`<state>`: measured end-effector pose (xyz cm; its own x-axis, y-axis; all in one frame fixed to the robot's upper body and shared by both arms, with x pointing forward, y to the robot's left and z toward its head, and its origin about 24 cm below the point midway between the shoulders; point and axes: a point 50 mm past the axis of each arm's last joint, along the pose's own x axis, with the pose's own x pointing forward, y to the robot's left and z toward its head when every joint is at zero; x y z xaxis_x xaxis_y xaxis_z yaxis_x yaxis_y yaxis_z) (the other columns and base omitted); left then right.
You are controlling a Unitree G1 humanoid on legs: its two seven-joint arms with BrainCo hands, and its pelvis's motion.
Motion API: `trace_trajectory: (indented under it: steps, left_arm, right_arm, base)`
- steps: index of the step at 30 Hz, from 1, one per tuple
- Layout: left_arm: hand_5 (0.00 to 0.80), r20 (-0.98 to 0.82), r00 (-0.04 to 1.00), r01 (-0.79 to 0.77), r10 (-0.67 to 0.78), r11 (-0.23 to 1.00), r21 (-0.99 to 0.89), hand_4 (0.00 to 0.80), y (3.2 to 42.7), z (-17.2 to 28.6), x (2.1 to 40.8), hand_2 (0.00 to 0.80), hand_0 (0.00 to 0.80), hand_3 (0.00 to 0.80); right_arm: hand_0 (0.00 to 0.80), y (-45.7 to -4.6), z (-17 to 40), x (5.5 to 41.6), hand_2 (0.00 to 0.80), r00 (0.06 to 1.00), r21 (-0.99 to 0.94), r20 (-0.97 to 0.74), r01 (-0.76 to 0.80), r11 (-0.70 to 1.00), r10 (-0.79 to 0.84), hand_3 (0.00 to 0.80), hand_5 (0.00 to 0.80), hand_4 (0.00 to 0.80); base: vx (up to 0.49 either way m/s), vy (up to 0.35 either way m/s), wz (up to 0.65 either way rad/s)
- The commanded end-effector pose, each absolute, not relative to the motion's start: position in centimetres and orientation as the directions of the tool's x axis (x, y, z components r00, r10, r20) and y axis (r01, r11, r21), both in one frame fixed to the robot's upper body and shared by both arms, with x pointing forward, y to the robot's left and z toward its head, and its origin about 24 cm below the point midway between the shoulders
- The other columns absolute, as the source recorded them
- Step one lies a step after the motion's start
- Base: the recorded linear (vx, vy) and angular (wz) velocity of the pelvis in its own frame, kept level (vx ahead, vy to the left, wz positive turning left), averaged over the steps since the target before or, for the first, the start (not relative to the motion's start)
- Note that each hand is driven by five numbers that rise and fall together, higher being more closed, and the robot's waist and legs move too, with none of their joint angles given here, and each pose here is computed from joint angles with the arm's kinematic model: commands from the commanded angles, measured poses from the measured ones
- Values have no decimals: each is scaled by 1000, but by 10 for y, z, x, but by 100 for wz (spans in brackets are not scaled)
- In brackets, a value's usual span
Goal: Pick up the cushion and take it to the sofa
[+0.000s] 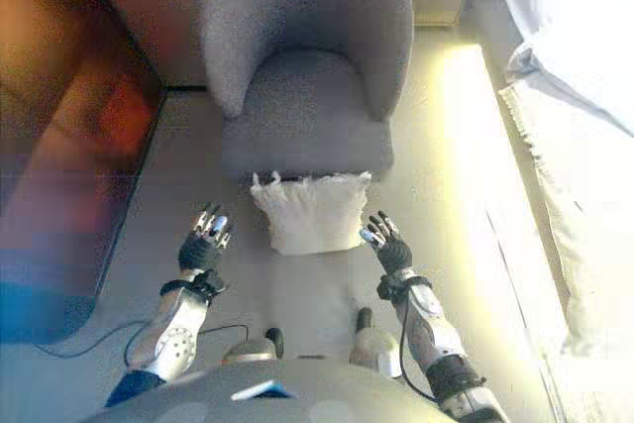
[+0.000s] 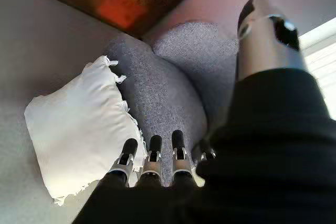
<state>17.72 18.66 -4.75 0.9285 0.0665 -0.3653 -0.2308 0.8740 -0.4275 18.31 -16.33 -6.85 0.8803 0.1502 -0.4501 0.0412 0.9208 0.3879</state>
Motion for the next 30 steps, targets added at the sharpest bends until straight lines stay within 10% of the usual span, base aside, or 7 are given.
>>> trace_trajectory:
  steps: [1, 30]
  left_arm:
    - [0, -242, 967, -166, 77, 914, -370, 0, 194, -28, 192, 0, 0, 0]
    - [0, -273, 959, -187, 80, 902, -390, 0, 197, -36, 180, 0, 0, 0]
  right_arm:
    - [0, -162, -41, 206, 0, 943, 405, -298, -18, 914, 150, 0, 0, 0]
    - [0, -165, -46, 197, 0, 920, 407, -336, -49, 912, 200, 0, 0, 0]
  base:
    - [0, 0, 0]
    - [9, -15, 0]
